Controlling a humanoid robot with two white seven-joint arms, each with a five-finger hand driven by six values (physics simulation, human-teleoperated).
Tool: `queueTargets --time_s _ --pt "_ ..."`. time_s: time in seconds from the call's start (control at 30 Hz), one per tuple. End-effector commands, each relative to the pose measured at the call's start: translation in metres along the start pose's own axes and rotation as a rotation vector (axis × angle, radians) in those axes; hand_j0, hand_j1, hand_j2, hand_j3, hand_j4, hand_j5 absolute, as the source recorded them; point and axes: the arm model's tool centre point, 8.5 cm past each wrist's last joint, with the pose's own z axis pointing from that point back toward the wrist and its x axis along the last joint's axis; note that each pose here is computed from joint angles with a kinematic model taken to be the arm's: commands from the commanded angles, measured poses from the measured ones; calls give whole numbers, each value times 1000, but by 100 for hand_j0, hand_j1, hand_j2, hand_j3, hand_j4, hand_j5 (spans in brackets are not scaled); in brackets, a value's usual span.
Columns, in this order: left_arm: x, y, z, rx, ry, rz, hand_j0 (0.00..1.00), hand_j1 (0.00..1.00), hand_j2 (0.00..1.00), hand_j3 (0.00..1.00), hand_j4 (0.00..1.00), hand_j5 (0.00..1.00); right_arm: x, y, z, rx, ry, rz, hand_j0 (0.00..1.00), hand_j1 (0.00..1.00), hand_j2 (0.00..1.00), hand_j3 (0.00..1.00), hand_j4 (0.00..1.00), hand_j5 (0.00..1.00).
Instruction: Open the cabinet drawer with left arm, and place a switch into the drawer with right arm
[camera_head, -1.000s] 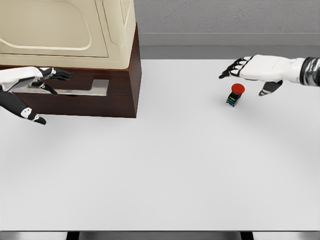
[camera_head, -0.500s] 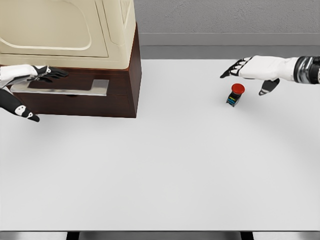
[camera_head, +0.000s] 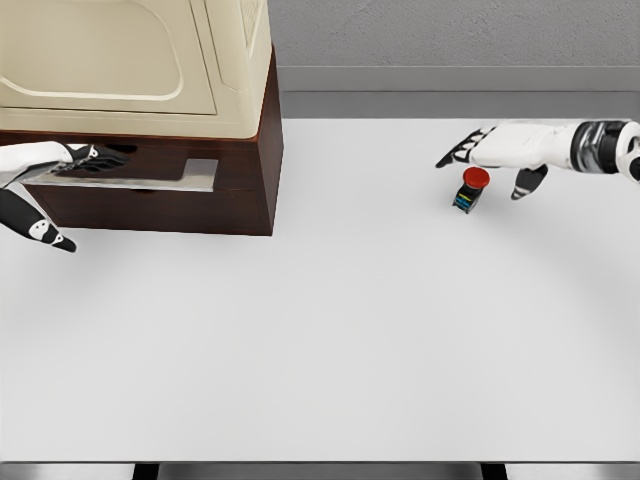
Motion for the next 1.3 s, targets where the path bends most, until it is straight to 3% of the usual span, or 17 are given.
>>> queueTargets --time_s 0.0,0.17,0.43,0.93,1.07,1.27 --pt "-1 1 1 2 5 -2 100 100 100 100 100 100 -4 6 -1 17 13 -14 100 100 100 100 100 100" --pt "-2 -3 -1 -6 5 3 100 100 100 100 100 100 -13 7 -2 31 41 -23 100 100 100 100 100 100" --pt "-1 -3 -1 -10 5 -9 77 77 77 77 77 77 -12 6 -11 39 42 -26 100 100 100 100 100 100" --pt "10 -11 -1 -45 -27 -28 77 77 77 77 77 77 -7 3 -20 56 34 -8 100 100 100 100 100 100" --pt "16 -18 3 -92 -35 -43 77 77 77 77 77 77 -7 3 -20 56 34 -8 100 100 100 100 100 100" --pt "19 -18 6 -91 -57 -29 77 77 77 77 77 77 -7 4 -21 59 34 -6 100 100 100 100 100 100"
